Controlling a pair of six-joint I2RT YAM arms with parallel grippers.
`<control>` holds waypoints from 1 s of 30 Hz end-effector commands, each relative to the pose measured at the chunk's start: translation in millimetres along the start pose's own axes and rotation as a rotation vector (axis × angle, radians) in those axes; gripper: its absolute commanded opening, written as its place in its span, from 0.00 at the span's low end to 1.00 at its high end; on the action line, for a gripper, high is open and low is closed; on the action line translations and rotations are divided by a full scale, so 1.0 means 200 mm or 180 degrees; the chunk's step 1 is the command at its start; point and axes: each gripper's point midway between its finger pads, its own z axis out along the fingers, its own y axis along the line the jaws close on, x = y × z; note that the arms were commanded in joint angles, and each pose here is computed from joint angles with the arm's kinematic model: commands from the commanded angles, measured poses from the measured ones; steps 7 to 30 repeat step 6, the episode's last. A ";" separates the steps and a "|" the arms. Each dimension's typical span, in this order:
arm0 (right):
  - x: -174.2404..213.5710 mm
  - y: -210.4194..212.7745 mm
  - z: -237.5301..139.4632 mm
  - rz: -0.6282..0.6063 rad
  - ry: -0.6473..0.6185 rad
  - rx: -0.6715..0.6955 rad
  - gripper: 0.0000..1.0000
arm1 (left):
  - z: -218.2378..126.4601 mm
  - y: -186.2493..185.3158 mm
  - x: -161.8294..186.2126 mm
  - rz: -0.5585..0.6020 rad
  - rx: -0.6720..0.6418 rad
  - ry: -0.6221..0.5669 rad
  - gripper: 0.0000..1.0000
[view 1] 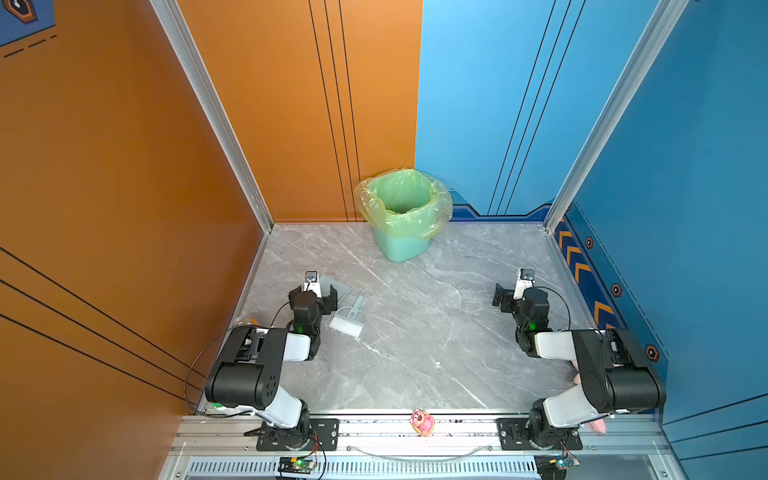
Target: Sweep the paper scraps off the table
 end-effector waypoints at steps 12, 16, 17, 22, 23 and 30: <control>0.00 0.00 0.00 0.0025 -0.0005 -0.0011 1.00 | 0.02 0.00 0.01 -0.0057 0.0046 0.0055 0.98; 0.00 0.00 0.00 0.0025 -0.0005 -0.0011 1.00 | 0.02 0.00 0.01 -0.0057 0.0046 0.0055 0.98; 0.00 0.00 0.00 0.0025 -0.0005 -0.0011 1.00 | 0.02 0.00 0.01 -0.0057 0.0046 0.0055 0.98; 0.00 0.00 0.00 0.0025 -0.0005 -0.0011 1.00 | 0.02 0.00 0.01 -0.0057 0.0046 0.0055 0.98; 0.00 0.00 0.00 0.0025 -0.0005 -0.0011 1.00 | 0.02 0.00 0.01 -0.0057 0.0046 0.0055 0.98; 0.00 0.00 0.00 0.0025 -0.0005 -0.0011 1.00 | 0.02 0.00 0.01 -0.0057 0.0046 0.0055 0.98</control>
